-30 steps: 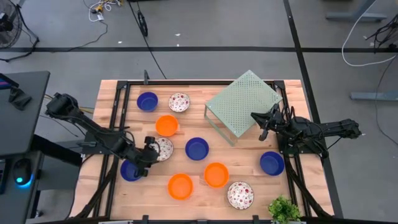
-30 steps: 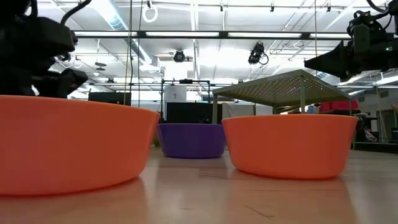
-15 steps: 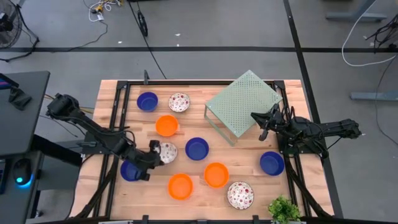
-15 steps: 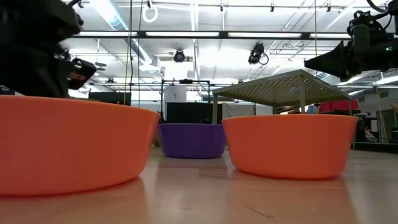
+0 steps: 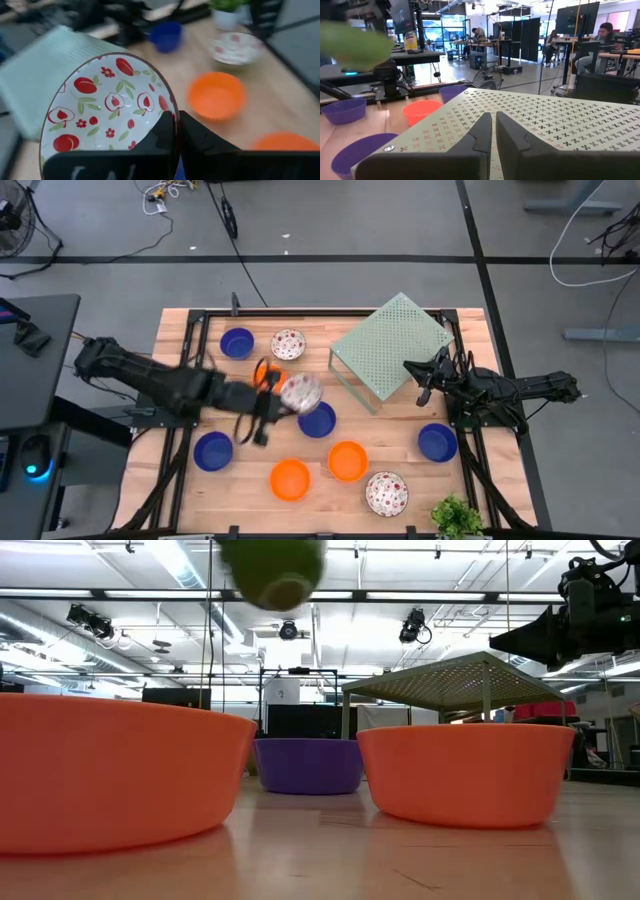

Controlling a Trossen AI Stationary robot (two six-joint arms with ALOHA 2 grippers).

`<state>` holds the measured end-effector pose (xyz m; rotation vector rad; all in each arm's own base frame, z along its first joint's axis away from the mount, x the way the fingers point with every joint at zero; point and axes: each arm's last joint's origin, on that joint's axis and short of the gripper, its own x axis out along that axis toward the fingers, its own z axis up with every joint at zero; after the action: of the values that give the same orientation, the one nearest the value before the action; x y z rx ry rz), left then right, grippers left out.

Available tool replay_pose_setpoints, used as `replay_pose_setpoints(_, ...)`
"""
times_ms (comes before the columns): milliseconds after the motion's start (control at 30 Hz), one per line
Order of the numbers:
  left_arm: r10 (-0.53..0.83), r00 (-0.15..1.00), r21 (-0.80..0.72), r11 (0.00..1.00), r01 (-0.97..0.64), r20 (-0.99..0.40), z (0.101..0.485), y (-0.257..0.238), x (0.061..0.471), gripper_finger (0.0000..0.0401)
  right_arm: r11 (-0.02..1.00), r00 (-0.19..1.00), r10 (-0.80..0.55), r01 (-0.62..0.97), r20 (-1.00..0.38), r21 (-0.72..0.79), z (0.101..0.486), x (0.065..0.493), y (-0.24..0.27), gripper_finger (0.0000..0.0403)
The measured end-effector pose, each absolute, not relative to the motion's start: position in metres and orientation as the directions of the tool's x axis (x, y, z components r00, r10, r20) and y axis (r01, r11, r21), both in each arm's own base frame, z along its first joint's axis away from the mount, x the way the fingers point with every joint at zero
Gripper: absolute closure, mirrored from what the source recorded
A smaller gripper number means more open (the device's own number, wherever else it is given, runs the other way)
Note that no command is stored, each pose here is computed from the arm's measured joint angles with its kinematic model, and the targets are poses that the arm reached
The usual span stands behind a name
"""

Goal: Pick & Place Mini bowls
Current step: Put the white patterned bowl on the shelf

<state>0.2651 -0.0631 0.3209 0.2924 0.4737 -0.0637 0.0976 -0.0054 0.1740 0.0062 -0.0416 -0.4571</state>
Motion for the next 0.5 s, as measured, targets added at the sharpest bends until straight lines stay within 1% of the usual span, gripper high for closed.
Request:
replay_pose_setpoints(133, 0.044, 0.903, 0.332, 0.937, 0.112, -0.428, 0.340, -0.028, 0.303, 0.0389, 0.897, 0.896, -0.441, 0.441, 0.039, 0.015, 0.174, 0.098, -0.005, 0.0374)
replay_pose_setpoints(200, 0.060, 0.897, 0.354, 0.929, 0.111, -0.438, 0.342, -0.011, 0.322, 0.0389, 0.897, 0.896, -0.441, 0.441, 0.039, 0.015, 0.174, 0.098, -0.005, 0.0374)
replay_pose_setpoints(367, 0.084, 0.878, 0.398, 0.909, 0.127, -0.471, 0.333, 0.023, 0.363, 0.0385, 0.897, 0.897, -0.441, 0.441, 0.038, 0.015, 0.174, 0.098, -0.005, 0.0374)
replay_pose_setpoints(500, 0.068, 0.858, 0.427, 0.886, 0.183, -0.509, 0.318, 0.038, 0.383, 0.0389, 0.897, 0.896, -0.441, 0.441, 0.039, 0.015, 0.174, 0.098, -0.005, 0.0374)
